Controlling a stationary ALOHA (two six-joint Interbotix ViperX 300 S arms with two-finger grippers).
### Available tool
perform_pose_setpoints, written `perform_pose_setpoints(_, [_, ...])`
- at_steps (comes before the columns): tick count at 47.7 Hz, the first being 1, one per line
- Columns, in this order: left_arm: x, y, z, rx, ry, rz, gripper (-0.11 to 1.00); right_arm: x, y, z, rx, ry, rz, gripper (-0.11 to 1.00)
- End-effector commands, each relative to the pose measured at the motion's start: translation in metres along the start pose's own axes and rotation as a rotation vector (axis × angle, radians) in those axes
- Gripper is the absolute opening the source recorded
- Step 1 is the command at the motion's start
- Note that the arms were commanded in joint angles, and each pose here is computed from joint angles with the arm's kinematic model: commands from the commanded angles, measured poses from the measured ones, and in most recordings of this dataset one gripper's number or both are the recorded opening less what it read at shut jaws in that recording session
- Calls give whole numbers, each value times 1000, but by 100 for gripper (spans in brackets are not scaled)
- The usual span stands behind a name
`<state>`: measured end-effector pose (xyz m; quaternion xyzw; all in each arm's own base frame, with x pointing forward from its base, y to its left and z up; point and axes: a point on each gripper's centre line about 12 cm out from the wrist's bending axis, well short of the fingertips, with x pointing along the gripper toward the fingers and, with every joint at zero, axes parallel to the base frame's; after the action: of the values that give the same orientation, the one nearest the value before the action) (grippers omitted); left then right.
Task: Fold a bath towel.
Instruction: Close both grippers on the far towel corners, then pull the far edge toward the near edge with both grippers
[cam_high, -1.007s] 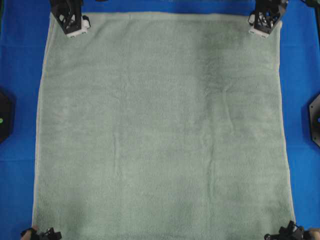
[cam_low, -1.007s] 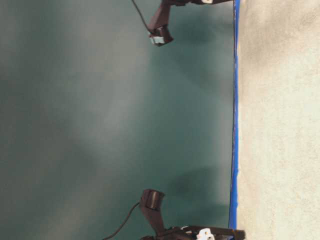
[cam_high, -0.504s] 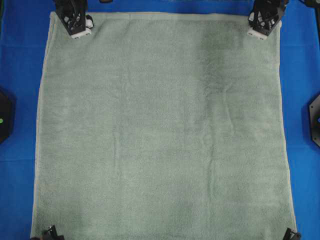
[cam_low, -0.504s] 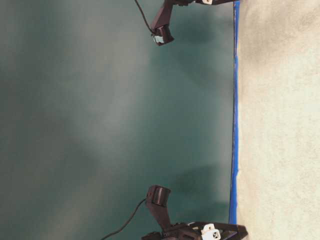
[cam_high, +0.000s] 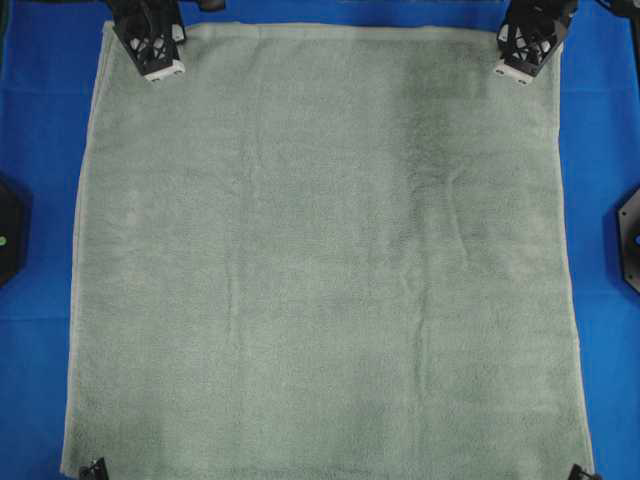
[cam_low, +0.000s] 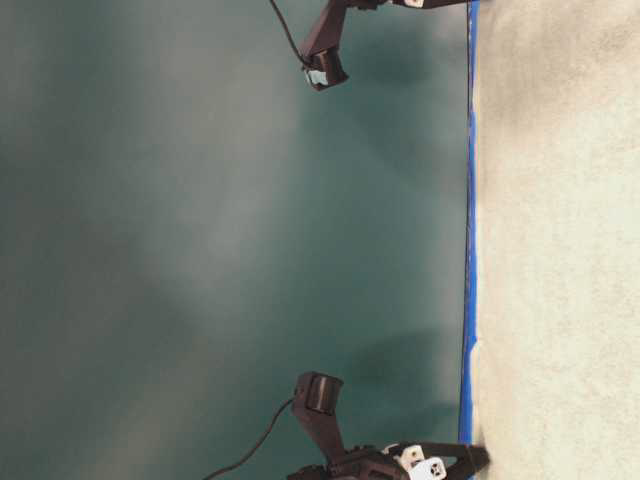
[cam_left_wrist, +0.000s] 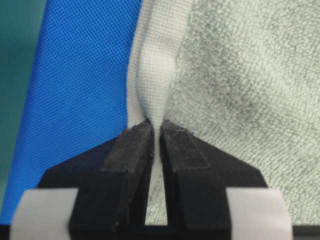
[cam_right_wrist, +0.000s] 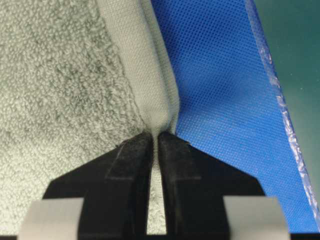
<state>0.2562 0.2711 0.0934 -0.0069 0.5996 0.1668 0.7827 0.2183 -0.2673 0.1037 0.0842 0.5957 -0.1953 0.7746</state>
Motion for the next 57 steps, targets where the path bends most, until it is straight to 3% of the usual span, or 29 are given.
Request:
perform_pose_setpoints(1, [-9, 4, -1, -4, 17, -2, 3, -15, 3, 8, 0, -37, -6, 5])
perform_pose_setpoints(14, [-72, 12, 23, 3, -9, 13, 3, -74, 7, 20, -1, -135, -37, 5])
perform_pose_setpoints(17, [-85, 11, 29, 6, -24, 18, 3, -81, 9, 19, 23, -142, -35, 5])
perform_pose_setpoints(23, [-85, 1, 27, 2, -6, 0, 3, -80, 17, 16, 53, -129, -20, 5])
perform_pose_setpoints(30, [-85, -23, 18, -12, 14, -28, 3, -81, 38, 16, 37, -126, 8, 5])
perform_pose_setpoints(36, [-85, -60, 3, -51, 47, -68, 3, -83, 78, 9, 37, -107, 62, 5])
perform_pose_setpoints(43, [-91, -125, -14, 40, 70, -133, 3, -87, 137, -12, 36, -91, 134, 5])
perform_pose_setpoints(53, [-106, -206, -35, -44, 87, -189, 3, -103, 230, -52, 7, -59, 265, 5])
perform_pose_setpoints(57, [-114, -240, -43, -51, 93, -216, 3, -110, 261, -67, 6, -43, 313, 5])
